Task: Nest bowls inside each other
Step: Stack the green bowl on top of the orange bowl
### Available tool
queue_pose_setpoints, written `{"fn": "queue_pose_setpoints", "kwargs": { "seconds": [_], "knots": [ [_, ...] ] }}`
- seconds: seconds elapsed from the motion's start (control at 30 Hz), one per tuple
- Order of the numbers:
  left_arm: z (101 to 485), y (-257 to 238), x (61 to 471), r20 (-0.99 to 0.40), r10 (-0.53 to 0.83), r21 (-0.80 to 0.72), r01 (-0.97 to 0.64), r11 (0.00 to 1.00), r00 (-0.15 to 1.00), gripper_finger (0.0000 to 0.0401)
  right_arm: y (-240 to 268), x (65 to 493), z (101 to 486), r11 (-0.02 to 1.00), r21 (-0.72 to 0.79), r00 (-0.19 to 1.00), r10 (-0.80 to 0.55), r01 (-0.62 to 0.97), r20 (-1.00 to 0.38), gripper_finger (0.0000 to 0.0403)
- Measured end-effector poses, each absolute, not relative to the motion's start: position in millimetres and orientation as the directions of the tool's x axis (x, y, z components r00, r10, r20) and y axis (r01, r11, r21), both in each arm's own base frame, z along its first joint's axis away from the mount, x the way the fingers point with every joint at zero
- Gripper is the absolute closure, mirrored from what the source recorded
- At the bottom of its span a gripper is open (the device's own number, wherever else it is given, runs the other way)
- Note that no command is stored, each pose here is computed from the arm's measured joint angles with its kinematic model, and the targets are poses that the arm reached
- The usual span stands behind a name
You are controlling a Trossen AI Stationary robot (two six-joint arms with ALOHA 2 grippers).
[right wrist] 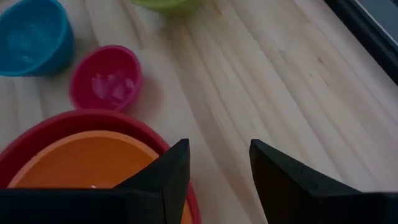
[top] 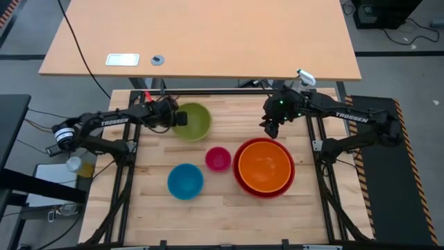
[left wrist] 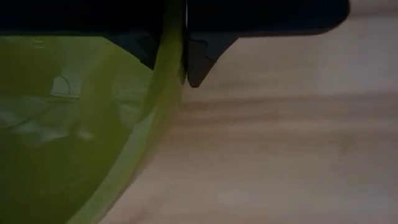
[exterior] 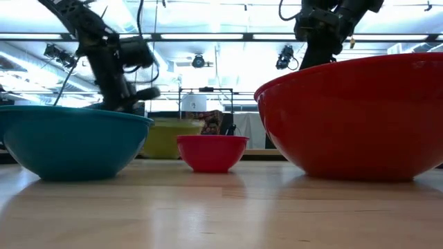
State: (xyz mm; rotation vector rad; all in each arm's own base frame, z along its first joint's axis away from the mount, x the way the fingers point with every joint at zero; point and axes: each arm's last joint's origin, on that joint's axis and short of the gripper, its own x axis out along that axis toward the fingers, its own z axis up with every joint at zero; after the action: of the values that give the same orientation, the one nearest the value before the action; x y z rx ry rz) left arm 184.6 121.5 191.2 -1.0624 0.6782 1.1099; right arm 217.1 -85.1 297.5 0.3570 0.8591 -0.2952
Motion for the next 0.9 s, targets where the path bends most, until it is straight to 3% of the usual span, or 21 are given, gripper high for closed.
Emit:
{"fn": "queue_pose_setpoints", "kwargs": {
  "seconds": [0.3,0.53,0.9],
  "knots": [
    [259.9,116.3,230.6,-0.758,0.397,-0.415,-0.852,0.320,0.518,0.0391,-116.1,199.5,296.5,0.864,0.246,0.623,-0.097,0.440,-0.776,0.0228],
    [300.5,102.1,296.3,-0.698,0.350,-0.439,-0.759,0.480,0.625,0.0392,-138.4,184.0,298.0,0.845,0.230,0.628,-0.151,0.483,-0.764,0.0228],
    [327.0,58.7,395.2,-0.700,0.231,-0.362,-0.614,0.701,0.676,0.0392,-123.1,149.0,321.7,0.838,0.231,0.668,-0.196,0.495,-0.718,0.0228]
  ]
}}
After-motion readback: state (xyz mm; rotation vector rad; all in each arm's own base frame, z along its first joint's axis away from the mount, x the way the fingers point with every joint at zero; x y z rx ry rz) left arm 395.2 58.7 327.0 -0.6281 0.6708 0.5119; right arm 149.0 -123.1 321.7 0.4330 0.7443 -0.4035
